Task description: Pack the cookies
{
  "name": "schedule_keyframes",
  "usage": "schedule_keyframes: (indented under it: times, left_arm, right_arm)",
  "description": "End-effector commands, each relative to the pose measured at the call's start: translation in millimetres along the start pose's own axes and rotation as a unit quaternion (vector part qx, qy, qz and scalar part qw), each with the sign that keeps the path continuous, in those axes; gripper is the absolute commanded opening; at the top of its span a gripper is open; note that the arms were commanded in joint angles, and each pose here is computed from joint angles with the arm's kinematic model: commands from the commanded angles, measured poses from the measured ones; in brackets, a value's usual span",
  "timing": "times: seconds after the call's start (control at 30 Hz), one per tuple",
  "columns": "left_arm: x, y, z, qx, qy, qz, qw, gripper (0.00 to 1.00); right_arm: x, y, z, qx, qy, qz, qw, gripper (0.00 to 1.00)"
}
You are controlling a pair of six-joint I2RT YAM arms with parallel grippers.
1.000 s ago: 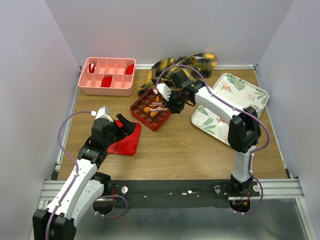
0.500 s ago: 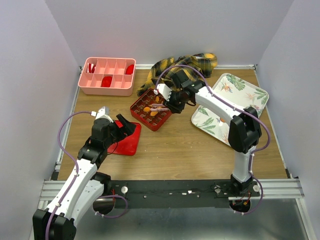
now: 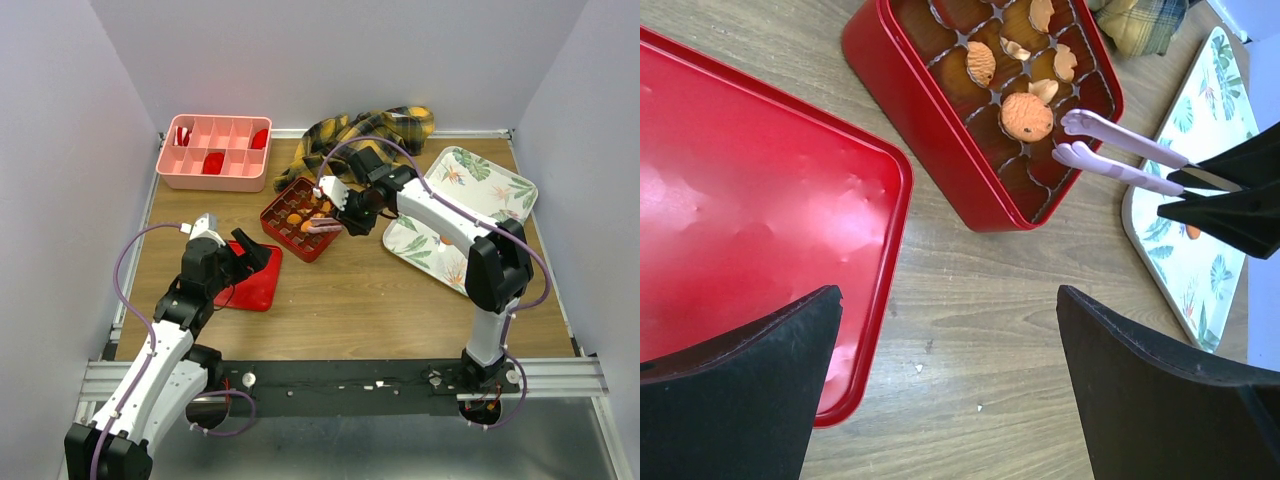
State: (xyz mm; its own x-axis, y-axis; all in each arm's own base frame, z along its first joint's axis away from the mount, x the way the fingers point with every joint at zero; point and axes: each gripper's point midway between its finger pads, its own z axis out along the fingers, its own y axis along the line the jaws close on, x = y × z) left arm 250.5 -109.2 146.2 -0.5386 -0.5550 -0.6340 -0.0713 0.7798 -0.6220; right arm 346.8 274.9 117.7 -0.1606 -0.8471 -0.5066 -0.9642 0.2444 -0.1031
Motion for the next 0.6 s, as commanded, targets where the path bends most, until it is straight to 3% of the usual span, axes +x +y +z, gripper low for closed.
schedule_keyframes:
  times: [0.0,0.57]
  left_arm:
    - [-3.2,7.2,-1.6,-0.012,-0.012,0.003,1.000,0.99]
    - [-4.3,6.8,-3.3,-0.011,-0.016,0.001,1.000,0.99]
  right_arm:
    - [4.9,6.4,-4.5,0.005,0.009,0.004,1.000,0.38]
    - [-6.5,-26.1,-4.2,0.060,0.012,-0.041,0.997,0.41]
